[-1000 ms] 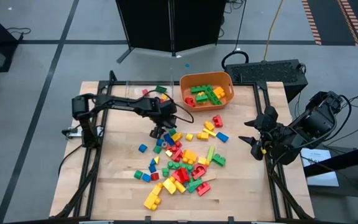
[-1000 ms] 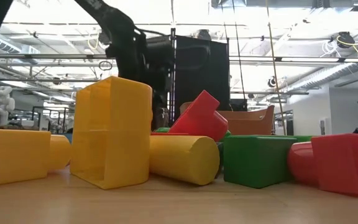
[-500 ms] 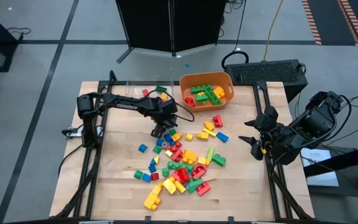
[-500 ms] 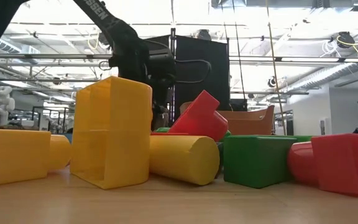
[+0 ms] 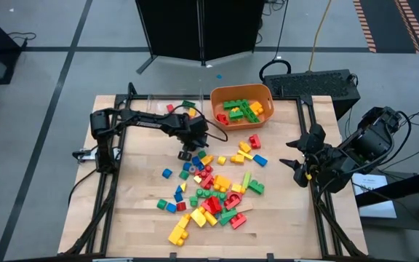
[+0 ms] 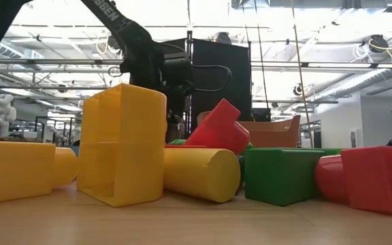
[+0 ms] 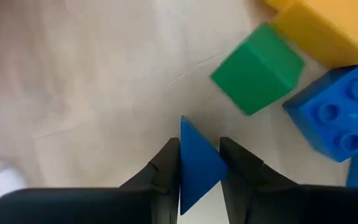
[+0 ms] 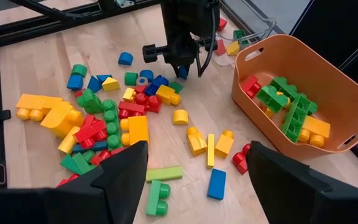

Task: Sort blocks by size
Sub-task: Put the small blue block into the transparent bin

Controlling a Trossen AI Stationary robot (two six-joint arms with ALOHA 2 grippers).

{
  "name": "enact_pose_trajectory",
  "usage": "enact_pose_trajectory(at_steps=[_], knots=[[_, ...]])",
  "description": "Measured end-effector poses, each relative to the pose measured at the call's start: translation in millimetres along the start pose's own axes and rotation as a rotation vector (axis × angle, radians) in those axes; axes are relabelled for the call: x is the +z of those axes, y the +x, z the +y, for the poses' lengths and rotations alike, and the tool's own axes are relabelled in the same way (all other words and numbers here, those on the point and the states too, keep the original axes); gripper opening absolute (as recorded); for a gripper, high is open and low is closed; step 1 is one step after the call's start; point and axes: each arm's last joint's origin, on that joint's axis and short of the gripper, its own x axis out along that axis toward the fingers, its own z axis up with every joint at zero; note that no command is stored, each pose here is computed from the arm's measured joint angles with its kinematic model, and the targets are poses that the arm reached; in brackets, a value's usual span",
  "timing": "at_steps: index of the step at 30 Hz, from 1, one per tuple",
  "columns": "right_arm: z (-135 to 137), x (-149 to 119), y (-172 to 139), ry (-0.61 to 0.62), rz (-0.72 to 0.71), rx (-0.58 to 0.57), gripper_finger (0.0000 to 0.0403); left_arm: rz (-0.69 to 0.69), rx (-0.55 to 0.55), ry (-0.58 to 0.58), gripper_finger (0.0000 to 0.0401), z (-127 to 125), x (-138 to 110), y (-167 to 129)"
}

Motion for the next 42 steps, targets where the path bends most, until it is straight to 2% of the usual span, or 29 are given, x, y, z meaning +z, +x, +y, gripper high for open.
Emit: enact_pose_trajectory(at_steps=[3,9,14,20,27,34,37,42], knots=[[0.0,0.1,0.0,0.0,-0.003,-0.002,0.0265,-0.005,0.023,-0.024,0.0085,0.9,4.4,-12.6],[-0.1,0.2,0.0,-0.001,-0.006,-0.004,0.0265,-0.043,0.102,-0.09,0.0084,1.3,17.1,-55.7],[-1.0,0.7,0.0,-0.008,-0.031,-0.023,0.0265,-0.131,0.278,-0.153,0.0084,5.7,22.3,-111.0],[-2.2,2.2,-0.2,-0.01,-0.083,-0.057,0.0265,-0.152,0.522,-0.309,0.0084,26.4,-2.6,-159.7],[-4.0,4.7,1.3,0.024,-0.121,-0.088,0.0265,-0.083,0.564,-0.536,0.0084,66.3,-45.5,-165.2],[-6.7,7.7,4.5,0.06,-0.121,-0.11,0.0265,0.023,0.492,-0.63,0.0087,91.1,-74.0,-146.9],[-5.8,9.1,9.1,0.062,-0.11,-0.134,0.0265,0.05,0.431,-0.639,0.0108,93.4,-78.3,-138.3],[1.1,10.9,24.1,0.004,-0.067,-0.201,0.0265,0.06,0.373,-0.622,0.0171,88.7,-76.0,-134.1]])
